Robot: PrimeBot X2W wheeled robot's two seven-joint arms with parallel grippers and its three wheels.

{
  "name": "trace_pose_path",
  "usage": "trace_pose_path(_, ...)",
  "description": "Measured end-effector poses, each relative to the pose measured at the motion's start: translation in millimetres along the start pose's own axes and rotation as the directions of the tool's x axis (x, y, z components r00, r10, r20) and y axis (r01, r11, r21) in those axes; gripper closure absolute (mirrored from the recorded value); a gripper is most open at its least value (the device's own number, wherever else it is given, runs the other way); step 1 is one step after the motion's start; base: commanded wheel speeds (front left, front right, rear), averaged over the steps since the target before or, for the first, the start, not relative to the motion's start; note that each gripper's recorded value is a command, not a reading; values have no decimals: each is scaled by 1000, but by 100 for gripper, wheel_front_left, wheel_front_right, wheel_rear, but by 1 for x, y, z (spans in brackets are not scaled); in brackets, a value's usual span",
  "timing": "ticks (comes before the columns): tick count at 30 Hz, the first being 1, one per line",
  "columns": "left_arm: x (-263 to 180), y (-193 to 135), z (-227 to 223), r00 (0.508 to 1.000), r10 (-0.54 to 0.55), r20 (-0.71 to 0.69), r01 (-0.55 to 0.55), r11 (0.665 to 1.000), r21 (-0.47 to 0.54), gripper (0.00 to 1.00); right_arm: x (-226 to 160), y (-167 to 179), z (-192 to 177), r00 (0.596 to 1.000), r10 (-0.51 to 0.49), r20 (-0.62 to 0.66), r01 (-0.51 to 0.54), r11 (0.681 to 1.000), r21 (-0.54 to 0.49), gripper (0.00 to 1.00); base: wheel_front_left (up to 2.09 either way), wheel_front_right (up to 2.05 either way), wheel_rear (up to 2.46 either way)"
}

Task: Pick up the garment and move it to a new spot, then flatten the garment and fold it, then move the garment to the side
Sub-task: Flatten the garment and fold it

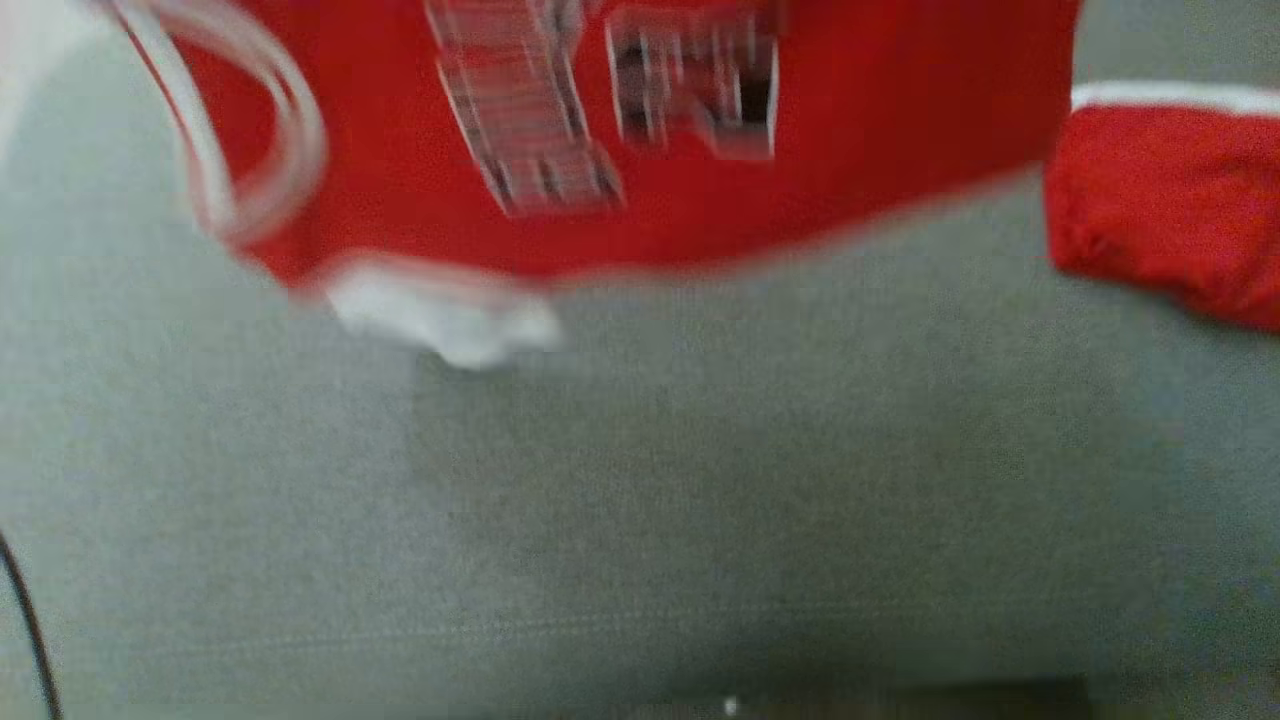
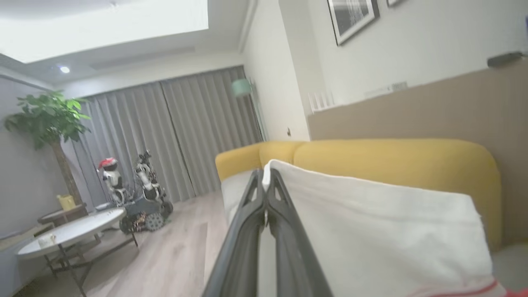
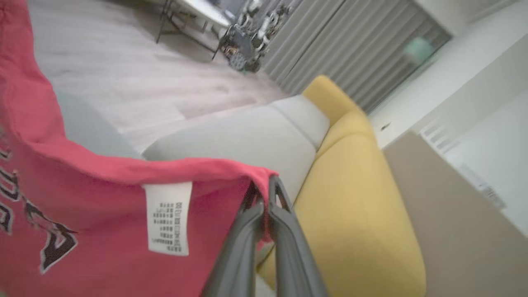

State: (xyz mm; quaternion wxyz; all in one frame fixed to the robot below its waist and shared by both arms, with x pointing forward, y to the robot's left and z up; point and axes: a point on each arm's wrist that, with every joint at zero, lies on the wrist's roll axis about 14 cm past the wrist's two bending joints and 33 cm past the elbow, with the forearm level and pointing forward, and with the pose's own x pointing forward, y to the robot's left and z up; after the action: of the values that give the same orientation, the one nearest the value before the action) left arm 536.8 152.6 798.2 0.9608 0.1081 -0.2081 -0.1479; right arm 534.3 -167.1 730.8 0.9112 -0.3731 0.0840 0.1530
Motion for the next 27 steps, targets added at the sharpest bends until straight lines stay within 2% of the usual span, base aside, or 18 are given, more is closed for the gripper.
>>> trace_pose_path(3, 41, 28, 15, 985, 95, 143, -96, 995, -2, 100, 41, -39, 29, 984, -121, 134, 124, 992, -19, 100, 0, 0, 0)
trace_pose_path(6, 66, 56, 18, 940, 210, 269, -202, 978, -57, 100, 77, -70, 45, 937, -232, 260, 239, 971, 6, 100, 0, 0, 0)
trace_pose_path(8, 78, 66, 7, 919, 251, 304, -241, 968, -71, 100, 102, -77, 41, 913, -273, 304, 278, 960, 26, 100, 0, 0, 0)
trace_pose_path(10, 88, 68, -14, 919, 262, 294, -247, 965, -86, 100, 128, -69, 29, 904, -280, 323, 283, 958, 38, 100, 0, 0, 0)
trace_pose_path(16, 102, 41, -80, 959, 191, 208, -168, 978, -122, 100, 188, -22, -14, 914, -241, 327, 232, 970, 68, 100, 0, 0, 0)
trace_pose_path(20, 90, 13, -131, 985, 113, 132, -100, 990, -98, 100, 217, 20, -67, 948, -200, 247, 174, 977, 122, 100, 0, 0, 0)
trace_pose_path(24, 55, -7, -191, 998, 61, 4, -61, 996, -66, 100, 235, 91, -128, 986, -82, 144, 62, 989, 136, 100, 0, 0, 0)
trace_pose_path(27, 12, -27, -230, 994, 21, -112, -28, 997, -65, 100, 223, 158, -167, 997, 50, 53, -57, 989, 139, 100, 0, 0, 0)
